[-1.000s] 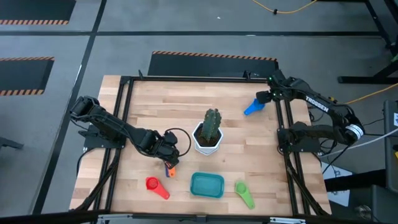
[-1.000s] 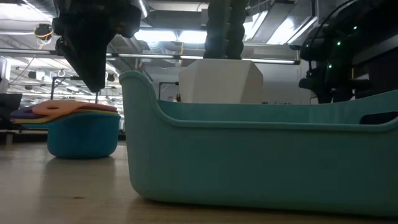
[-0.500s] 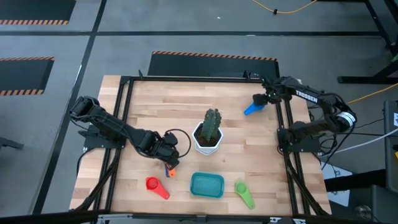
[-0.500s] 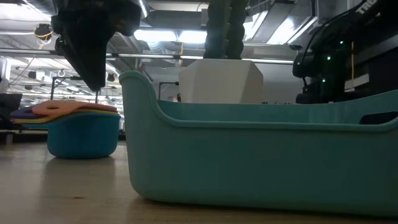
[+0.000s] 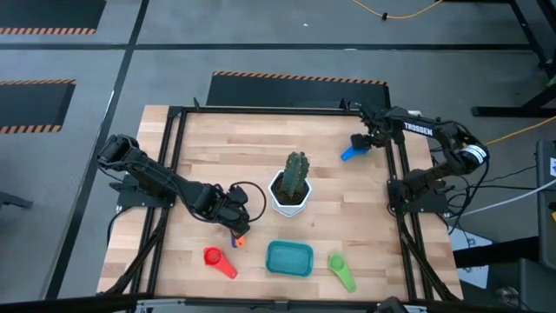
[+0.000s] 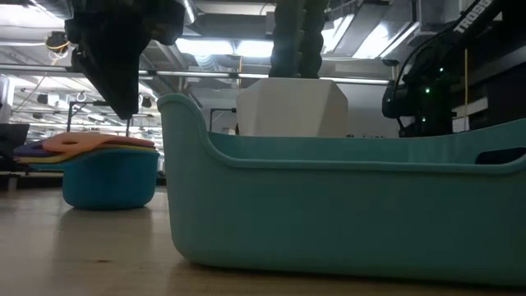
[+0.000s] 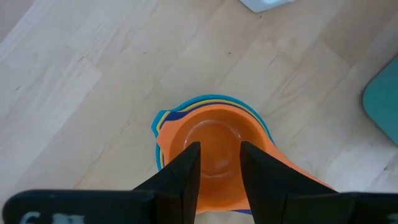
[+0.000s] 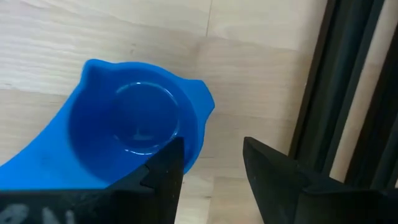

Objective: Nest measuring cups in basket
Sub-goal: Stack the blue measuring cup on top of the orange measuring cup

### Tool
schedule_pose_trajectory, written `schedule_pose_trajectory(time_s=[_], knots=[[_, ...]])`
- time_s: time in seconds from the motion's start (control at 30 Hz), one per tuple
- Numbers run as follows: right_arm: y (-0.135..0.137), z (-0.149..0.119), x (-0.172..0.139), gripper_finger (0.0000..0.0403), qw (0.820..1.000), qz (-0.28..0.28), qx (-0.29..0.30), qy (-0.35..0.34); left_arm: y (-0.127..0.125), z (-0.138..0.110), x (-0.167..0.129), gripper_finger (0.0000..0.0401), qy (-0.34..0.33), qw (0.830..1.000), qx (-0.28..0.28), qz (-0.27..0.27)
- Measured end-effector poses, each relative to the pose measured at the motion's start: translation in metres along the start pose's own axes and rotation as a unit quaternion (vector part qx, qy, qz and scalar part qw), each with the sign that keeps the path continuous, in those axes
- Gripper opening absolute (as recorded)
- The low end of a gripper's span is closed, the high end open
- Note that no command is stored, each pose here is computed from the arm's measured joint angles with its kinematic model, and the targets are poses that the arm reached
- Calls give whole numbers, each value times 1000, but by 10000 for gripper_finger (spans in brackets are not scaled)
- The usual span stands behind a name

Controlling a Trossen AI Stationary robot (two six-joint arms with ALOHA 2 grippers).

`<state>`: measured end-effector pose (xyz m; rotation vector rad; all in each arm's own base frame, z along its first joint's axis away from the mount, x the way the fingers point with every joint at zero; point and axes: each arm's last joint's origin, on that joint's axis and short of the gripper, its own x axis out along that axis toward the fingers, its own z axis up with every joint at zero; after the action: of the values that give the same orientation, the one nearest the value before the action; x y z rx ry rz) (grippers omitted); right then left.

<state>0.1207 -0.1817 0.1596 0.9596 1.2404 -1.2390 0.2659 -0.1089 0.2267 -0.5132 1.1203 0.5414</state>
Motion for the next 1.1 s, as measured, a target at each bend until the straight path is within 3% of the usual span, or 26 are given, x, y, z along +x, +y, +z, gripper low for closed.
schedule_pose_trajectory(time_s=[0.3, 0.73, 1.1], knots=[[3, 2, 12, 166, 1000, -10, -2, 20, 0, 0, 0, 106, 0, 1000, 0, 0], [3, 2, 12, 67, 1000, -10, -1, 20, 0, 0, 0, 106, 0, 1000, 1, 0], [3, 2, 12, 61, 1000, -9, -1, 20, 0, 0, 0, 106, 0, 1000, 1, 0]])
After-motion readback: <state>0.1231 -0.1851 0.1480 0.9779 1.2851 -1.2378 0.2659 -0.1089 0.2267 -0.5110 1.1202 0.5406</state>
